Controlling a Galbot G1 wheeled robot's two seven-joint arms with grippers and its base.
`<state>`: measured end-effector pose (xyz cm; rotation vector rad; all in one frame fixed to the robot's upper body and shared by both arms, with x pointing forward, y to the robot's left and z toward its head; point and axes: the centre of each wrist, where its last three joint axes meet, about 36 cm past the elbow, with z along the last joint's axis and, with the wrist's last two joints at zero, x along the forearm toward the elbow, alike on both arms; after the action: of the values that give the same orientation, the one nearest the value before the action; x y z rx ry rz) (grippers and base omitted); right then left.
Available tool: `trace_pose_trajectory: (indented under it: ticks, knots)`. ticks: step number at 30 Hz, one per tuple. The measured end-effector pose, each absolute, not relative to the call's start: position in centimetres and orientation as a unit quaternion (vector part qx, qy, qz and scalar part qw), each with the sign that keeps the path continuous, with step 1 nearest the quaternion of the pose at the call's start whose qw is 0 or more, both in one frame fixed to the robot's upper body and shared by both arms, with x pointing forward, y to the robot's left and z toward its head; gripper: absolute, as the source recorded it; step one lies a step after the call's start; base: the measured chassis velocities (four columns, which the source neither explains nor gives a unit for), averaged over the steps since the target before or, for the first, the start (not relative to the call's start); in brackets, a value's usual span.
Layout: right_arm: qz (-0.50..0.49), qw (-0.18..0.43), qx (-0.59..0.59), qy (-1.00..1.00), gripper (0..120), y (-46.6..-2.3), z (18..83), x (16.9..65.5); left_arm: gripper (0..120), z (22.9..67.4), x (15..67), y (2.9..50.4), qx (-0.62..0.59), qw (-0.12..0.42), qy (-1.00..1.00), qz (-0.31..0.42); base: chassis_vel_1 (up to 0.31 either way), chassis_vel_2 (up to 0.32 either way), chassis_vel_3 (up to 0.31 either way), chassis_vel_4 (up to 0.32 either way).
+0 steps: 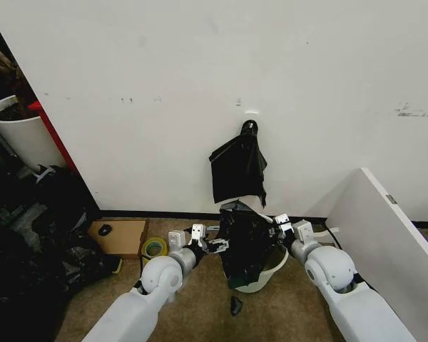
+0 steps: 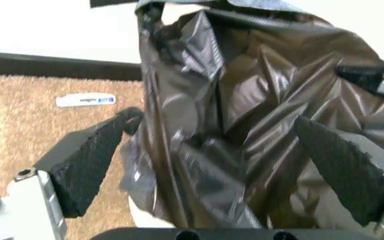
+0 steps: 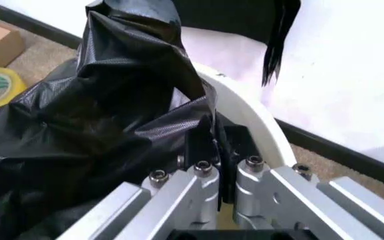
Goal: Place the garbage bag over the trash bin.
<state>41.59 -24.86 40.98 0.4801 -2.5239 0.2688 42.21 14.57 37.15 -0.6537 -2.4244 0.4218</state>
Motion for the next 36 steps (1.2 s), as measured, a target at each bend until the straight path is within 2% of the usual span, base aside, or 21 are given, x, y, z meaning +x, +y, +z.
trace_pose_trajectory:
  ticks: [7, 10, 12, 14, 16, 19, 26, 36]
  knots:
    - [0.096, 0.273, 0.188, -0.939, 0, -24.2, 41.1, 41.7, 100, 36.6, 43.5, 12.7, -0.218, 0.316, -0.914, 0.132, 0.0, 0.0, 0.0, 0.0]
    - [0.095, 0.27, 0.191, -0.939, 0, -24.0, 41.3, 41.7, 94, 36.8, 43.8, 11.6, -0.192, 0.334, -0.916, 0.114, 0.0, 0.0, 0.0, 0.0]
    - [0.094, 0.269, 0.192, -0.939, 0, -24.0, 41.4, 41.6, 86, 36.8, 43.8, 11.0, -0.184, 0.342, -0.915, 0.107, 0.0, 0.0, 0.0, 0.0]
    - [0.094, 0.269, 0.192, -0.939, 0, -24.1, 41.4, 41.6, 84, 36.8, 43.8, 10.8, -0.182, 0.346, -0.914, 0.103, 0.0, 0.0, 0.0, 0.0]
    - [0.093, 0.27, 0.193, -0.939, 0, -24.1, 41.4, 41.5, 73, 36.6, 44.0, 10.4, -0.18, 0.353, -0.913, 0.095, 0.0, 0.0, 0.0, 0.0]
    - [0.092, 0.271, 0.194, -0.938, 0, -24.1, 41.3, 41.4, 63, 36.1, 44.4, 10.0, -0.183, 0.352, -0.914, 0.08, 0.0, 0.0, 0.0, 0.0]
    - [0.091, 0.27, 0.197, -0.938, 0, -23.9, 41.3, 41.3, 78, 35.4, 45.2, 9.2, -0.185, 0.352, -0.915, 0.07, 0.0, 0.0, 0.0, 0.0]
    - [0.088, 0.268, 0.199, -0.938, 0, -23.9, 41.3, 41.2, 72, 34.6, 45.7, 7.9, -0.191, 0.356, -0.912, 0.067, 0.0, 0.0, 0.0, 0.0]
